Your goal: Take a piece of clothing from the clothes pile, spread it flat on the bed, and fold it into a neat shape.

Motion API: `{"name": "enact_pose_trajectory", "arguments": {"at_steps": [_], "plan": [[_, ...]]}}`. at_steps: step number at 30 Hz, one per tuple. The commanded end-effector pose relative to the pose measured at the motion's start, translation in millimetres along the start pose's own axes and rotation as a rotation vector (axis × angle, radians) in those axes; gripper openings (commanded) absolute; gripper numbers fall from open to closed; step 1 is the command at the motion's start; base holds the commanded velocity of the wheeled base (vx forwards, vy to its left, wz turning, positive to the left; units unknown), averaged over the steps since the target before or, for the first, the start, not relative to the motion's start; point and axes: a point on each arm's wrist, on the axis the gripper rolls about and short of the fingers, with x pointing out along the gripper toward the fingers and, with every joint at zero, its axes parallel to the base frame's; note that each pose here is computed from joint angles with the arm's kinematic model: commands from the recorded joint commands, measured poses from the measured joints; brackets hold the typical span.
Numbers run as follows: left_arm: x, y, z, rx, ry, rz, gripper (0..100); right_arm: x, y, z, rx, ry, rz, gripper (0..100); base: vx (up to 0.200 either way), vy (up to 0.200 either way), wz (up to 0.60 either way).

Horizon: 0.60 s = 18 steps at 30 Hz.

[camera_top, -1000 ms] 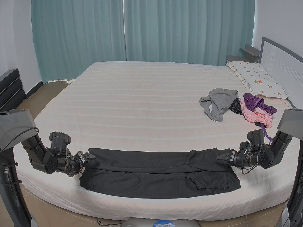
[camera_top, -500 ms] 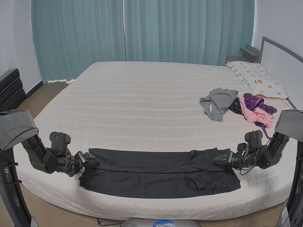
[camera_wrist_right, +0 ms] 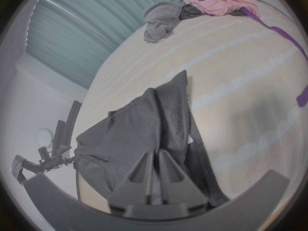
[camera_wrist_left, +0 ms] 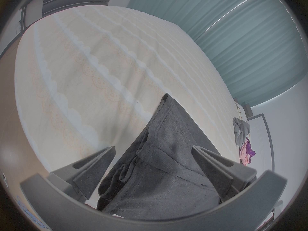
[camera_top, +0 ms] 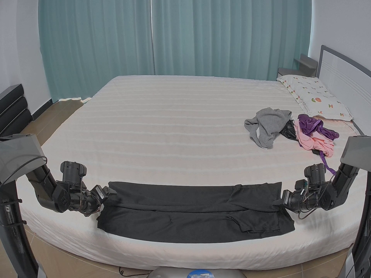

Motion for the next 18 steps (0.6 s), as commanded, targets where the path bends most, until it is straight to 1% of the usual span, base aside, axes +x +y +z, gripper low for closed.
{"name": "enact_pose_trajectory", "arguments": {"at_steps": [1,5,8,11,14,17,18], "plan": [[-1,0,1,-0.001,-0.002,-0.002,100,-4,-1,-1,0.000,-0.002,-0.002,100,0.000,0.000,0.00],[-1,0,1,-0.002,-0.003,-0.001,100,-5,-2,1,0.004,-0.011,-0.001,100,0.000,0.000,0.00],[0,-3,4,0.008,-0.012,-0.009,100,-8,-5,10,0.023,-0.044,0.016,100,0.000,0.000,0.00],[1,-5,6,0.026,-0.018,-0.016,100,-10,-4,13,0.041,-0.059,0.030,100,0.000,0.000,0.00],[1,-10,10,0.080,-0.025,-0.035,100,-11,-4,17,0.079,-0.095,0.047,100,0.000,0.000,0.00],[2,-12,10,0.125,-0.020,-0.035,100,-11,-5,18,0.084,-0.117,0.057,100,0.000,0.000,0.00],[4,-12,8,0.158,-0.013,-0.032,100,-11,-5,18,0.085,-0.121,0.059,100,0.000,0.000,0.00]]}}
